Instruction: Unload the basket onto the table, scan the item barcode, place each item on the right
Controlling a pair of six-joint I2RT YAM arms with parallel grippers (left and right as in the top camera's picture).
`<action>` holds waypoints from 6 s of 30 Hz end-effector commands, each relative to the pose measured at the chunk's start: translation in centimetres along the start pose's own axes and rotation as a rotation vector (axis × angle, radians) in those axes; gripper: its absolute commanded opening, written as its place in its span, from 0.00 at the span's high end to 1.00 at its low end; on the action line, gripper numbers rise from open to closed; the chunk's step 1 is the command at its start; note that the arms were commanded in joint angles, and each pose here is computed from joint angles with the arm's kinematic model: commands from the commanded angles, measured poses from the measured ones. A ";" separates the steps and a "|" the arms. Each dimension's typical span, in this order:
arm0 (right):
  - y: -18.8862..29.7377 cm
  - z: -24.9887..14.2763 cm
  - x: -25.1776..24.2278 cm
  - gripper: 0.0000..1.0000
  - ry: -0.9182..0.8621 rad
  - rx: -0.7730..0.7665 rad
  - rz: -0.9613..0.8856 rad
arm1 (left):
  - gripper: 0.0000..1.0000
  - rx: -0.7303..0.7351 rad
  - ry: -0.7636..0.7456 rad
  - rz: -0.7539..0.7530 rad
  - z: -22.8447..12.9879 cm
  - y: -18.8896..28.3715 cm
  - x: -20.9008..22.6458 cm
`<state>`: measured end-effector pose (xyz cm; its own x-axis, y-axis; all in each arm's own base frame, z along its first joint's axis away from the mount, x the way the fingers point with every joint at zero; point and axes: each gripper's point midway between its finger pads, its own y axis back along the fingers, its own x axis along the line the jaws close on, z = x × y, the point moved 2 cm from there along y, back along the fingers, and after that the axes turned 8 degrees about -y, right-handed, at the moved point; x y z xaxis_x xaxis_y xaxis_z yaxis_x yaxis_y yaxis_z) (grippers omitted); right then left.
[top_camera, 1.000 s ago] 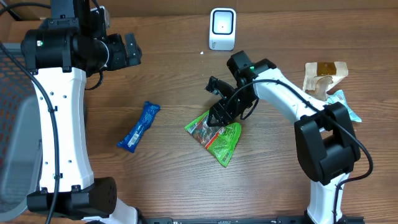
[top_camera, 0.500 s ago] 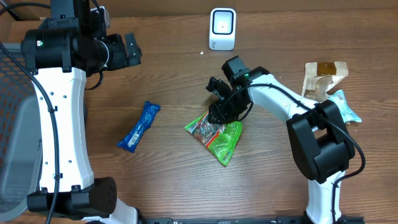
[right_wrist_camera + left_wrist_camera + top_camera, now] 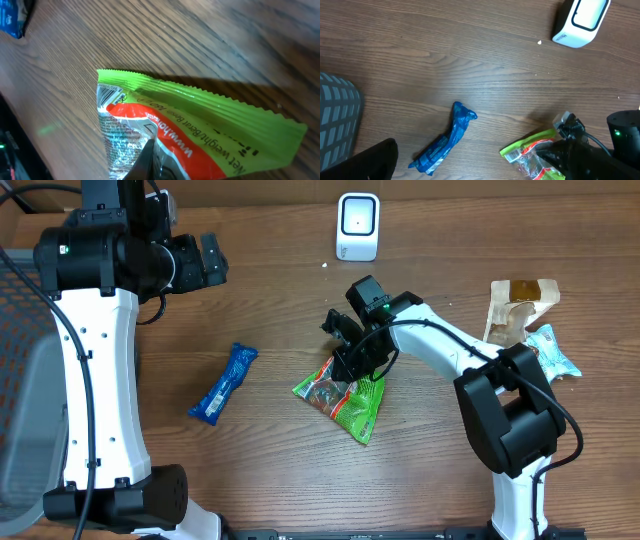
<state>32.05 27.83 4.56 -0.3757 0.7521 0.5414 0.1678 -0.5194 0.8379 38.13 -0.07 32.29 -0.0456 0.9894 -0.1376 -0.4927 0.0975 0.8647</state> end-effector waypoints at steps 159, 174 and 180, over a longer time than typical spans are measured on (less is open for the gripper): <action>29.6 6.0 -4.6 0.00 -0.400 -0.632 0.167 | 0.00 -0.012 0.004 -0.004 0.3 0.3 -0.1; 16.0 6.7 -0.2 0.00 -0.390 -0.457 -0.158 | 0.00 -0.011 0.004 -0.004 0.3 0.3 -0.1; 18.3 6.5 -3.7 0.00 -0.477 -0.483 -0.157 | 0.00 -0.031 0.078 -0.016 0.7 0.3 -0.3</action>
<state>41.17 21.19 18.41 0.0225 0.8704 0.4919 -0.2885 -0.4654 0.8368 38.50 -0.06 32.50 -0.0526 0.9882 -0.1436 -0.5091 0.0972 0.8552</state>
